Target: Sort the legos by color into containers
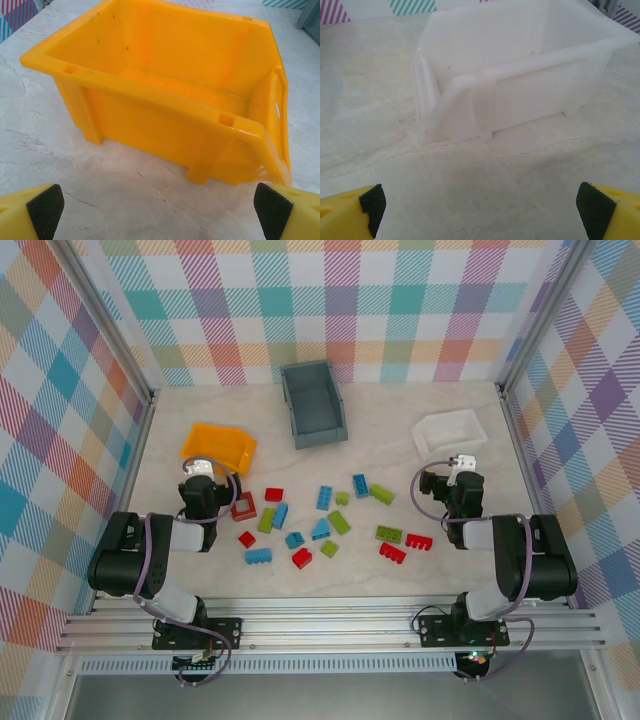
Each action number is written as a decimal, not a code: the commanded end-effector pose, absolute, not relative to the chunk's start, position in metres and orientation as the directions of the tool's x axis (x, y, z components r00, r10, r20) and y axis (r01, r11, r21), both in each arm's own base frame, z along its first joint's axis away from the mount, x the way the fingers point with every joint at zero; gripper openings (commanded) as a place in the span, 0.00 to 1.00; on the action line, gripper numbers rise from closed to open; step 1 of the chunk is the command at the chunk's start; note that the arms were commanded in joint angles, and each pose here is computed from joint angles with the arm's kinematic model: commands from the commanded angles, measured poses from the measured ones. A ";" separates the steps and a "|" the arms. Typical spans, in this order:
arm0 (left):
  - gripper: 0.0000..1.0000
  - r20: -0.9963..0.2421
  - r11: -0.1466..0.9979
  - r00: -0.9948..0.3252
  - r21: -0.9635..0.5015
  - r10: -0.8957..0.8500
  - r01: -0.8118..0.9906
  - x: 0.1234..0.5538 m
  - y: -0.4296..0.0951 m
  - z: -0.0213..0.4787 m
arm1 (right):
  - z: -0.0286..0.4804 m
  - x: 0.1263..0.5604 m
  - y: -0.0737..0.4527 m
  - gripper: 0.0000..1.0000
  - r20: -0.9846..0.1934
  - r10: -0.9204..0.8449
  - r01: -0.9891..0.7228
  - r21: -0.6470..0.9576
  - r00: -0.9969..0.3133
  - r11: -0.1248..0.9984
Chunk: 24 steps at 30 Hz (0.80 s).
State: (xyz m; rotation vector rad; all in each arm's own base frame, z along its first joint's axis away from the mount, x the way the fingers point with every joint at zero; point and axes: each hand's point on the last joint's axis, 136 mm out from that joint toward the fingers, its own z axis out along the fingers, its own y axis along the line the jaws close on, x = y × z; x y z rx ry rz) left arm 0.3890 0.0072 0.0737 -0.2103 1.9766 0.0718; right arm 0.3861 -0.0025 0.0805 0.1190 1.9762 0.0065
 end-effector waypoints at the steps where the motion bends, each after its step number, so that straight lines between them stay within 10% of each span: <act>1: 1.00 -0.923 0.985 -0.372 -0.032 -0.095 -0.172 0.394 0.006 0.082 | 0.092 0.394 -0.001 1.00 -0.931 0.081 0.075 0.058 -0.356 0.995; 24: 1.00 -0.929 0.985 -0.360 -0.027 -0.088 -0.173 0.390 0.005 0.101 | 0.094 0.394 -0.001 1.00 -0.933 0.084 0.069 0.064 -0.350 0.996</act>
